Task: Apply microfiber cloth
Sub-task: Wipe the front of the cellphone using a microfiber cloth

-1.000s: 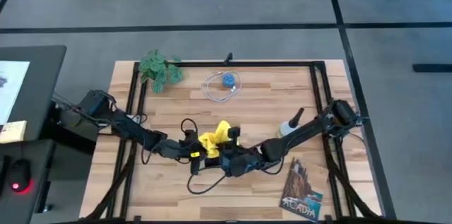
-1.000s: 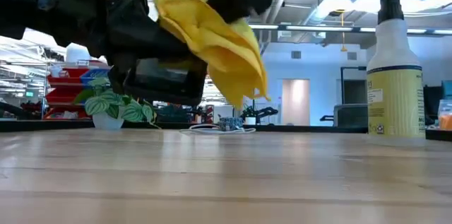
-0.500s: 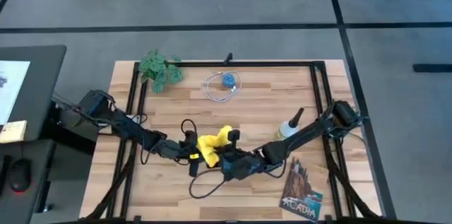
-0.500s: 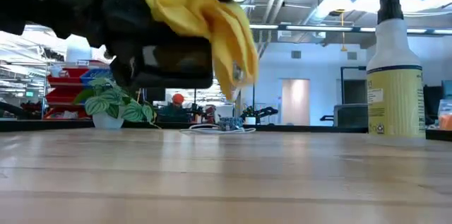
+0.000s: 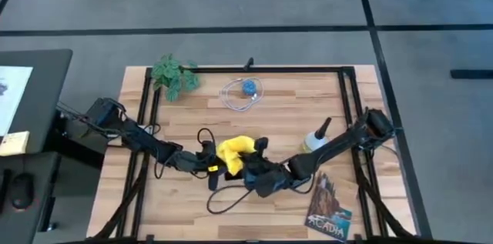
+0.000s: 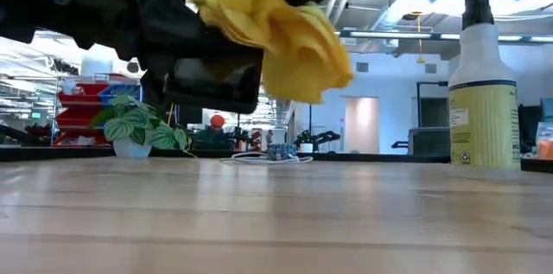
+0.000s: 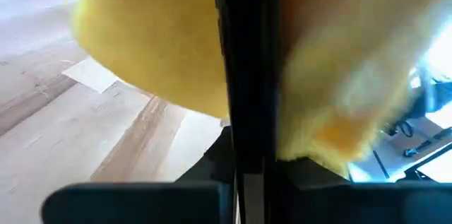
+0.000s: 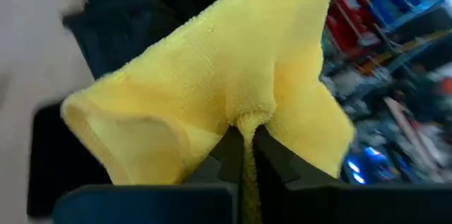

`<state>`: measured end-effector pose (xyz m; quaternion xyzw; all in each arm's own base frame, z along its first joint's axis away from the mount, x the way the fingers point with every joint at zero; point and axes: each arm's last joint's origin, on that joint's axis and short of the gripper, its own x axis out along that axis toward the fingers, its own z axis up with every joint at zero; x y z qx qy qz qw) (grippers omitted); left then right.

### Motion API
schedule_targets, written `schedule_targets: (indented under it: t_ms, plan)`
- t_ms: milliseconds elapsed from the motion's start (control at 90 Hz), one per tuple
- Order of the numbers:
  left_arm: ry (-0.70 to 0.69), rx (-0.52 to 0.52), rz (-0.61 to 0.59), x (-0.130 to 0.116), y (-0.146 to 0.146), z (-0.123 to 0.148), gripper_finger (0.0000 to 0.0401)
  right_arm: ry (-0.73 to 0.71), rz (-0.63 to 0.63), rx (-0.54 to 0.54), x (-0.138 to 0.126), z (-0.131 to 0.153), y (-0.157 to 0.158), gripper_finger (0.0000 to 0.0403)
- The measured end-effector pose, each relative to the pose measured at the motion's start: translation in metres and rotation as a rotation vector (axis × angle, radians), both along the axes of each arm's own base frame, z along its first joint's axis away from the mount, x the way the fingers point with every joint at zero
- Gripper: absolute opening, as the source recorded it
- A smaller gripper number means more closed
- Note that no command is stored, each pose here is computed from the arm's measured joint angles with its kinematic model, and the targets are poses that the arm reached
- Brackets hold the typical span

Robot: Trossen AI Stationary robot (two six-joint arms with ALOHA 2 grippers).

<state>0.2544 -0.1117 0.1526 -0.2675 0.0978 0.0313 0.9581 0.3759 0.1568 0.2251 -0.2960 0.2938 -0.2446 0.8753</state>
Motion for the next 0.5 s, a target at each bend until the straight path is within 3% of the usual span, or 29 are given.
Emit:
schedule_targets:
  t_ms: [156,256,500]
  plan:
    - [-0.010,0.001,-0.023,0.000,-0.001,0.001,0.0015,-0.018,-0.062,-0.028,-0.016,0.011,0.002,0.0000]
    - [-0.004,0.004,-0.004,0.001,0.001,0.001,0.0015,-0.051,-0.037,-0.006,-0.026,0.027,0.008,0.0000]
    - [-0.008,-0.006,0.054,0.004,0.010,0.001,0.0015,-0.081,0.195,0.225,-0.035,0.044,0.033,0.0000]
